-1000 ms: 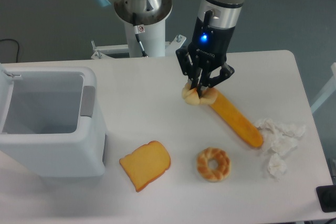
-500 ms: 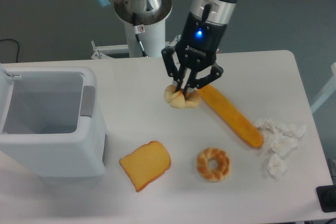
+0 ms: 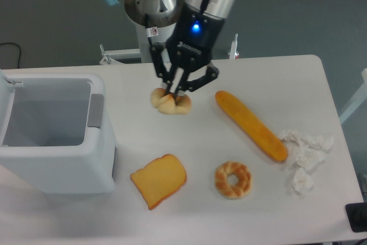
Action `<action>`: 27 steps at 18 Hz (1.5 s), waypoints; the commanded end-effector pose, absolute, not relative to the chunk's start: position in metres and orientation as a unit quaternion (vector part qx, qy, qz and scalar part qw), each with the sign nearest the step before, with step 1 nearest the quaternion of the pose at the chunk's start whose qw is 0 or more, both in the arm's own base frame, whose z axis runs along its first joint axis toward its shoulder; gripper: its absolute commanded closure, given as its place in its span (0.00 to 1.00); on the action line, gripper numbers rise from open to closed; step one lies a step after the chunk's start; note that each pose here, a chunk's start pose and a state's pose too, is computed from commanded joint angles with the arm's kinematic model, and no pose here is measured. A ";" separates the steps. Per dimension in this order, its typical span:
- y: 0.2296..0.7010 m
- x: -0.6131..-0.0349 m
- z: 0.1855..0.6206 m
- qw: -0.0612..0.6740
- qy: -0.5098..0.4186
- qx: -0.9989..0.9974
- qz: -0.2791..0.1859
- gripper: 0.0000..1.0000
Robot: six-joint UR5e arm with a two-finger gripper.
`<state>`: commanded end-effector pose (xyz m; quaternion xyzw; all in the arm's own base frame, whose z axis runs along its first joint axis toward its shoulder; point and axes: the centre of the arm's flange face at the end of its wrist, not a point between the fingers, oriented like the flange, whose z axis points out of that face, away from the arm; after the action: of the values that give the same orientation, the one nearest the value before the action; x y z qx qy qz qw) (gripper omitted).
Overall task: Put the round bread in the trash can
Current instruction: 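Lift the round bun and carry it toward the white trash bin, then lower the bun into the trash bin opening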
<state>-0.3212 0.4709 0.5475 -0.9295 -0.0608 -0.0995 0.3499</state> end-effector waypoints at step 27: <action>0.534 -0.190 0.548 0.324 -0.071 -0.919 -0.215 0.91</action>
<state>-0.1902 0.5342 0.5484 -0.9186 -0.0708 -0.2148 0.3240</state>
